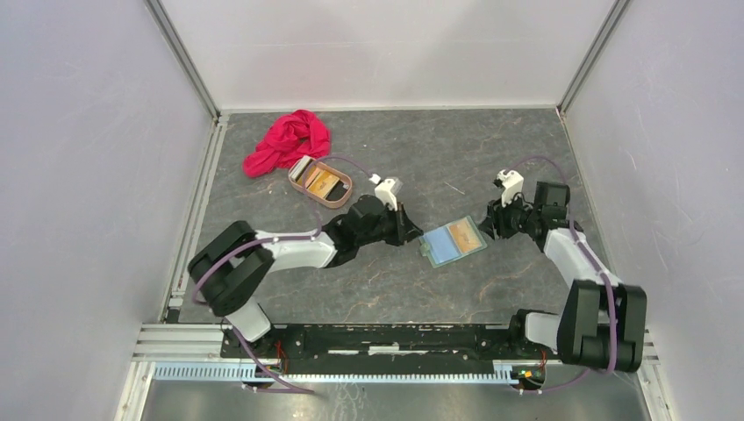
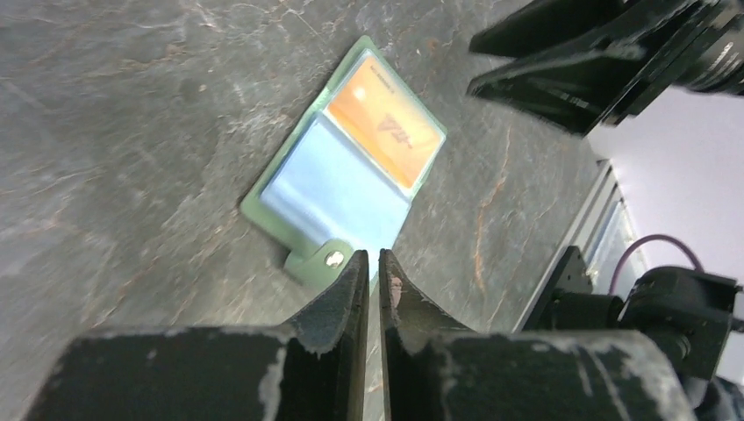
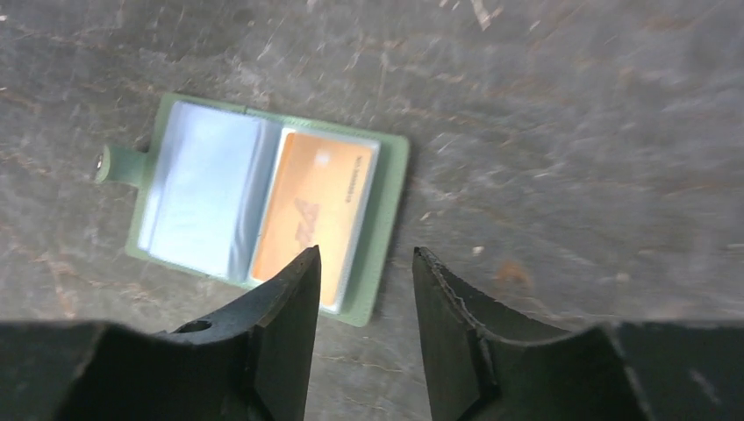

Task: Put the credit cards into the card holder
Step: Turn over the card slot in the card holder, then pick up the credit card from the storage box.

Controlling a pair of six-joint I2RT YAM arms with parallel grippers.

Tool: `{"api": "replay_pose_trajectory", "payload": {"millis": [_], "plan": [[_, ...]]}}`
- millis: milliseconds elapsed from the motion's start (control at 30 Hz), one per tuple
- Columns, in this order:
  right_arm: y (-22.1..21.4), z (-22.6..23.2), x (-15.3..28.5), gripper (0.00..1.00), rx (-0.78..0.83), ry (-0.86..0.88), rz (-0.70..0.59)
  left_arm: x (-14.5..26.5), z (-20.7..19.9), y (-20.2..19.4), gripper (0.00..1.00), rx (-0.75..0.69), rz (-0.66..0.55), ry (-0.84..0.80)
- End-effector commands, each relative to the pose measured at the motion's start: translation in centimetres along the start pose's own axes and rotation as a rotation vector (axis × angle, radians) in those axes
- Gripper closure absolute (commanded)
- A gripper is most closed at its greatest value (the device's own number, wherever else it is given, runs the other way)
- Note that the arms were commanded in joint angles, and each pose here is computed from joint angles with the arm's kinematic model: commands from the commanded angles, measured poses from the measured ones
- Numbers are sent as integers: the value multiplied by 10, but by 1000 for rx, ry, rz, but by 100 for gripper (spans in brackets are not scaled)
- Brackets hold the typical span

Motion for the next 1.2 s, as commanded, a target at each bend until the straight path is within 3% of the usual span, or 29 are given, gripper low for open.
{"api": "replay_pose_trajectory", "payload": {"millis": [0, 67, 133, 233, 300, 333, 500, 833, 1033, 1167], "plan": [[15, 2, 15, 50, 188, -62, -119, 39, -10, 25, 84, -145, -178, 33], [16, 17, 12, 53, 249, 70, -168, 63, -11, 32, 80, -176, -244, 75], [11, 27, 3, 67, 269, 152, -159, 84, -7, 32, 67, -194, -293, 124], [5, 31, -14, 91, 260, 191, -47, 112, 1, 27, 31, -164, -380, 194], [0, 34, -25, 96, 244, 204, 30, 127, 9, 17, 4, -129, -414, 222], [-2, 35, -28, 97, 239, 198, 58, 133, 12, 13, 1, -111, -429, 227], [-12, 36, -43, 99, 246, 169, 153, 155, 19, -1, 0, -65, -451, 242], [-20, 48, -53, 99, 258, 241, 204, 171, 23, -7, 0, -55, -490, 268], [-7, 60, -49, 97, 301, 302, 159, 165, 19, 4, 1, -79, -447, 286], [11, 63, -33, 91, 392, 275, 77, 162, 18, 26, 2, -107, -411, 301]]}}
Point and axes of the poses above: each gripper's point midway between its finger pads, its own x axis back along the fingers, its own z axis along the line the jaws close on, y = z × x, the point moved 10 cm from there along x, back along the fingers, and after that the axes turned 9 degrees about -x, right-handed, at the moved point
